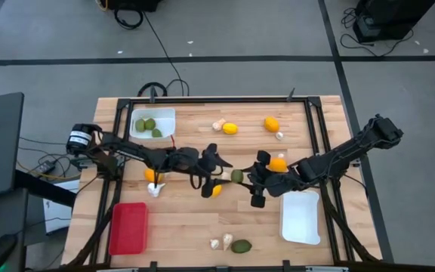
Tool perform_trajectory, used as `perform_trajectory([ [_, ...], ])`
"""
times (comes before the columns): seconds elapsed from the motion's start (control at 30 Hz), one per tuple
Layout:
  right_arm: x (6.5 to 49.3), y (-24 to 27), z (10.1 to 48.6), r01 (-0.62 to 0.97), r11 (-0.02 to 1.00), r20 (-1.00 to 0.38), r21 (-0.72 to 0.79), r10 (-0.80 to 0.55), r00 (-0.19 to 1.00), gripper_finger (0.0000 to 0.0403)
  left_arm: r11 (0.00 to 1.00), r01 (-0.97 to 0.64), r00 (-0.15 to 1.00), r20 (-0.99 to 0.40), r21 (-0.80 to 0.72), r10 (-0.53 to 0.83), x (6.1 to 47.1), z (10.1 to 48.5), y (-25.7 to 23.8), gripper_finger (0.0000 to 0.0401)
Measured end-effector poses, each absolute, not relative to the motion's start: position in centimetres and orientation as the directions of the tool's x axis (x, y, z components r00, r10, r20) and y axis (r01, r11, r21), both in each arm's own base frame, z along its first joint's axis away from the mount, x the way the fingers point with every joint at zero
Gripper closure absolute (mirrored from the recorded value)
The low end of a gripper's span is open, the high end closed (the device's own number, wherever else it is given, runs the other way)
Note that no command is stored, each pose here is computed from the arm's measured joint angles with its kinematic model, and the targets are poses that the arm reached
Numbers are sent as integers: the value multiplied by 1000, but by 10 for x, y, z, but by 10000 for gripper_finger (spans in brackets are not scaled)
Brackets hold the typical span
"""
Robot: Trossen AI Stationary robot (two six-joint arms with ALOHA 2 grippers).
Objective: Sort produce into baskets
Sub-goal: Put the top green lime into the top white bin
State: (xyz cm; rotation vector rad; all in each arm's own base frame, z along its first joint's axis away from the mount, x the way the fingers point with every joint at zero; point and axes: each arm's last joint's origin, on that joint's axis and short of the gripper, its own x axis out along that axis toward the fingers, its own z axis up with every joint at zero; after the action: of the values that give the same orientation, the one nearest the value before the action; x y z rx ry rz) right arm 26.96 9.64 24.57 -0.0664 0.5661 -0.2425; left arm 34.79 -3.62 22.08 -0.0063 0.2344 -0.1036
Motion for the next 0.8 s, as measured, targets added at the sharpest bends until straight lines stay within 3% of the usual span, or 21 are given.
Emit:
perform_trajectory([
  [0.8,275,94,251,163,973,-479,-165,-224,849,195,994,107,985,-138,-7,-107,349,230,-42,131],
])
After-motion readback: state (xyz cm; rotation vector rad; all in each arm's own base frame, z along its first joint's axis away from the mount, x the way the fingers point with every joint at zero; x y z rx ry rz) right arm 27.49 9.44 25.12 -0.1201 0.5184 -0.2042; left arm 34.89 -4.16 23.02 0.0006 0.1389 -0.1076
